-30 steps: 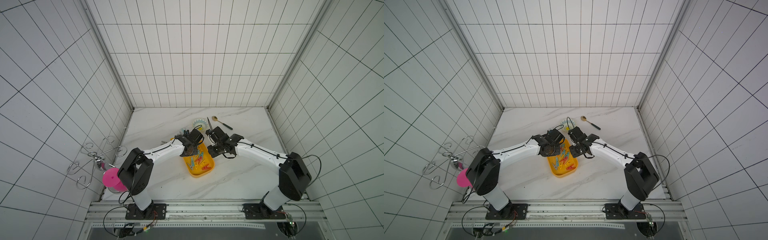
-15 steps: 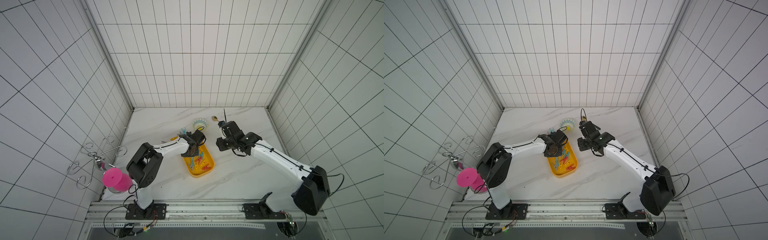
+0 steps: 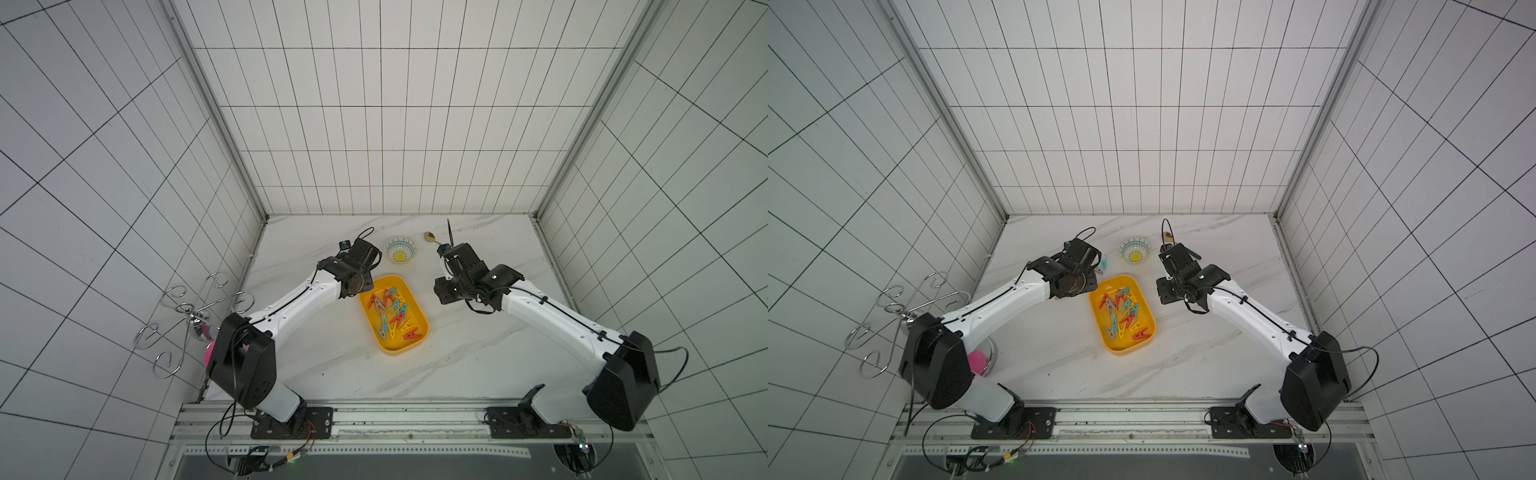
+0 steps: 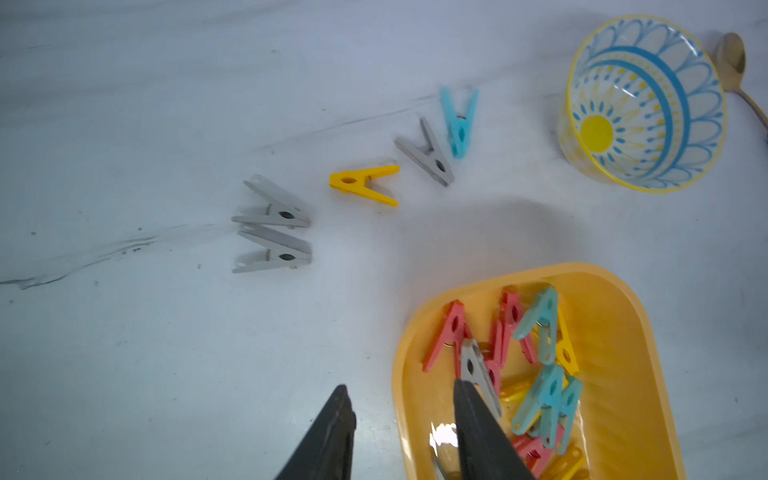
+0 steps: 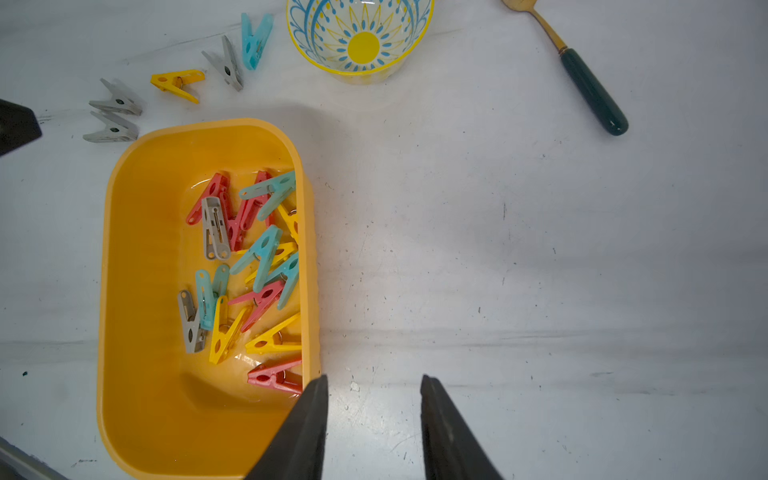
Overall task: Put the clothespins into the storage box
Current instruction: Place the clothespin in the storage box, then pick up the clothespin from the center of the board, then place the clothespin in the storage box, then pick up the clothespin from the center of the board.
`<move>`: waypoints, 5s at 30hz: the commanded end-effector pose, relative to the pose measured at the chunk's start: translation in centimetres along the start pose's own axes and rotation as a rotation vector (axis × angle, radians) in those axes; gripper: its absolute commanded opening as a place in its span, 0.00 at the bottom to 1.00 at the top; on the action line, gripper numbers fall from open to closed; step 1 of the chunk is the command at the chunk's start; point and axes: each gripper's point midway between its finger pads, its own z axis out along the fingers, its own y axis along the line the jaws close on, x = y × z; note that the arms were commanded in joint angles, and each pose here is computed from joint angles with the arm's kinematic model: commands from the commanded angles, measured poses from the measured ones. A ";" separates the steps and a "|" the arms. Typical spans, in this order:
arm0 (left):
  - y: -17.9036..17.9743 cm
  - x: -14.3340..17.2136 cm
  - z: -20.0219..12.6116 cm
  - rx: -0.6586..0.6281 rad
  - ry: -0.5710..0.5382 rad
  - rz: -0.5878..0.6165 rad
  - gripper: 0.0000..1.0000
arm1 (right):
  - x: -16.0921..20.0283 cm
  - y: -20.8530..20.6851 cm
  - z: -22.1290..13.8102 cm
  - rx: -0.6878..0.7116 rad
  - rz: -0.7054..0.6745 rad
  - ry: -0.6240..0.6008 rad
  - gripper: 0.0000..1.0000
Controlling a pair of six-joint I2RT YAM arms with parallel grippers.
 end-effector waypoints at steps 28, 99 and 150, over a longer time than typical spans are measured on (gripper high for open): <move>6.8 1.6 10.9 -0.219 0.133 -0.149 0.57 | 1.1 0.7 1.4 -0.020 -0.026 0.067 0.42; -9.7 7.0 4.6 0.062 0.085 0.196 0.21 | 1.0 -5.2 0.2 0.084 0.209 0.008 0.44; 7.7 -2.0 11.8 -0.185 0.057 -0.233 0.51 | 2.1 -2.3 2.3 0.027 0.119 0.078 0.45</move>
